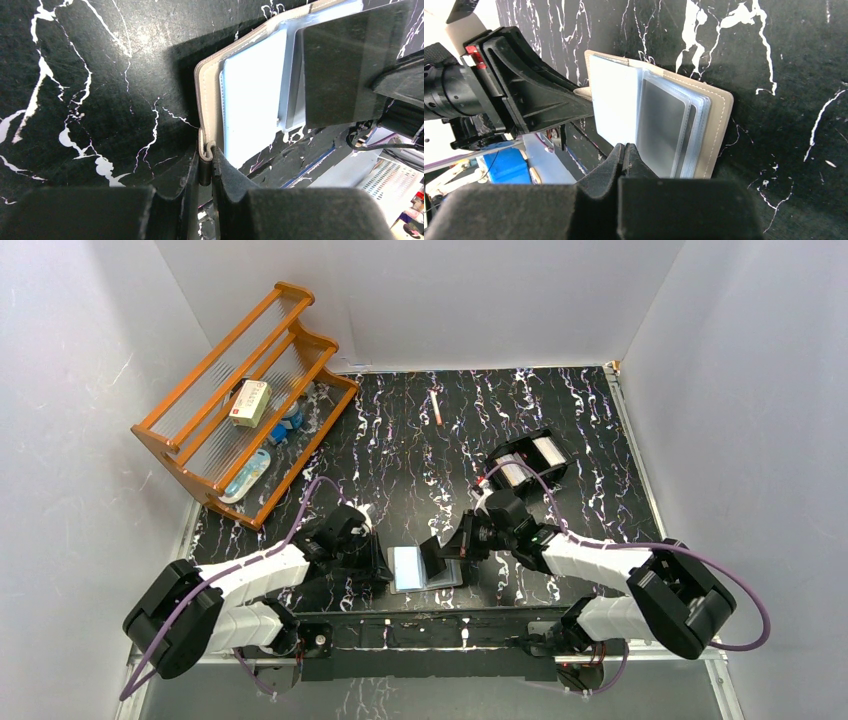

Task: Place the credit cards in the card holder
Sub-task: Insert the credit card into the card holder.

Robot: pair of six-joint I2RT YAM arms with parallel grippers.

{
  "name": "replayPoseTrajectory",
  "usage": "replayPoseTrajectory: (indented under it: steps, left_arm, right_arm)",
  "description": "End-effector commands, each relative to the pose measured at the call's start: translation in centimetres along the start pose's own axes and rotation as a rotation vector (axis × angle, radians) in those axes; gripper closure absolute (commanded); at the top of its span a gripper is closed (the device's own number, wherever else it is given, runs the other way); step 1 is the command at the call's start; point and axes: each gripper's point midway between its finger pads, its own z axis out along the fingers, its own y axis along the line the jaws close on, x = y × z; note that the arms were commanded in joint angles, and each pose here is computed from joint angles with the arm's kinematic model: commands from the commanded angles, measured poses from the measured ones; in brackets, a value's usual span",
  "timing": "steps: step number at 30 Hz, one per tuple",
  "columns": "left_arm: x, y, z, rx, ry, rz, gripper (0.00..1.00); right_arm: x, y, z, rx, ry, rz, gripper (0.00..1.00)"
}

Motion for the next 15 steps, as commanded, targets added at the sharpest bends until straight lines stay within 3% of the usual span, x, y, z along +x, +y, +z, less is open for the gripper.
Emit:
replayPoseTrajectory:
  steps: [1,15]
  left_arm:
    - [-0.1,0.3,-0.1,0.001,-0.022,-0.006,0.92]
    - [0.1,0.5,0.1,0.006,-0.022,-0.013,0.88]
  right_arm:
    - [-0.9,1.3,0.5,-0.058,-0.049,-0.023,1.00]
    - [0.5,-0.2,1.5,-0.016,-0.013,-0.009,1.00]
